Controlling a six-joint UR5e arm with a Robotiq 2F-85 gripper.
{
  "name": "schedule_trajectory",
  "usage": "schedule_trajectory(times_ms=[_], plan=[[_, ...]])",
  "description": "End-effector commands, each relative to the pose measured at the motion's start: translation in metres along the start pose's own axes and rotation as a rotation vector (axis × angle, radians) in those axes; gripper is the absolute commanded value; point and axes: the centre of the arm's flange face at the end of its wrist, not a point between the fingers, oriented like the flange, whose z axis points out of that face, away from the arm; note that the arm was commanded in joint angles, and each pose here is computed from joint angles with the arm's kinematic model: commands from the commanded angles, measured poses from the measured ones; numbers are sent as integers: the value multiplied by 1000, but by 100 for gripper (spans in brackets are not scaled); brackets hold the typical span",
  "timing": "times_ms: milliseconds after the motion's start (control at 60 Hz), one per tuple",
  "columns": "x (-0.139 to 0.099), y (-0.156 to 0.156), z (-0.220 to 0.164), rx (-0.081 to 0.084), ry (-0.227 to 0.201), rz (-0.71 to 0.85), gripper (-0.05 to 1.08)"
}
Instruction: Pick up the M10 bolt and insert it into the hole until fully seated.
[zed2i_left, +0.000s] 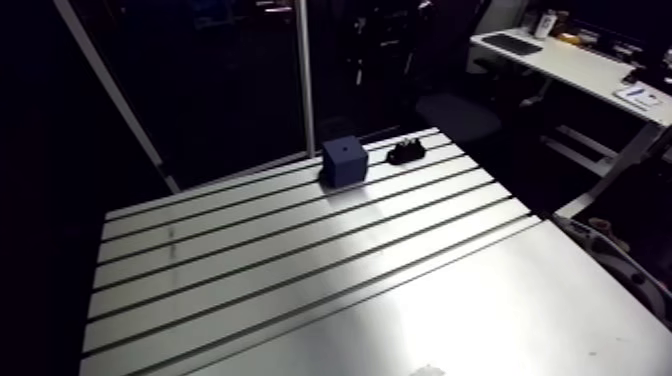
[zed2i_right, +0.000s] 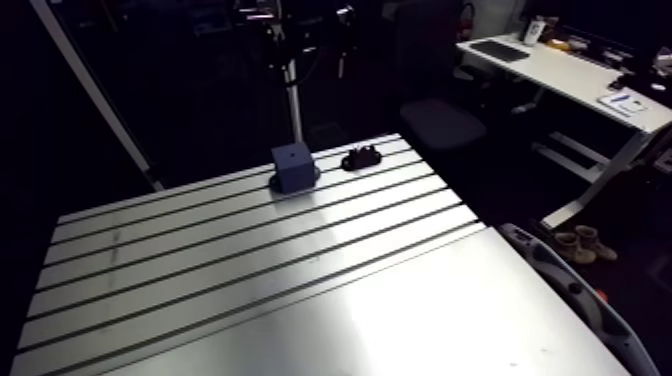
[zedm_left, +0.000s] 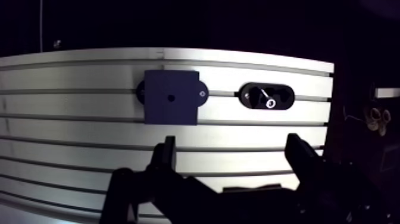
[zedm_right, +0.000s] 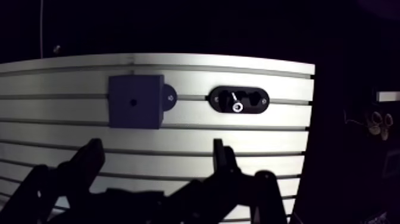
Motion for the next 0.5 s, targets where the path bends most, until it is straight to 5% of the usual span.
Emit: schedule_trajectory(times_ms=[17, 267, 383, 500], plan=[[10, 26, 14, -2, -15, 22, 6], [13, 52, 27, 4, -38, 54, 26], [14, 60, 28, 2, -40, 61, 29], [16, 68, 39, 17, -70, 70, 31]])
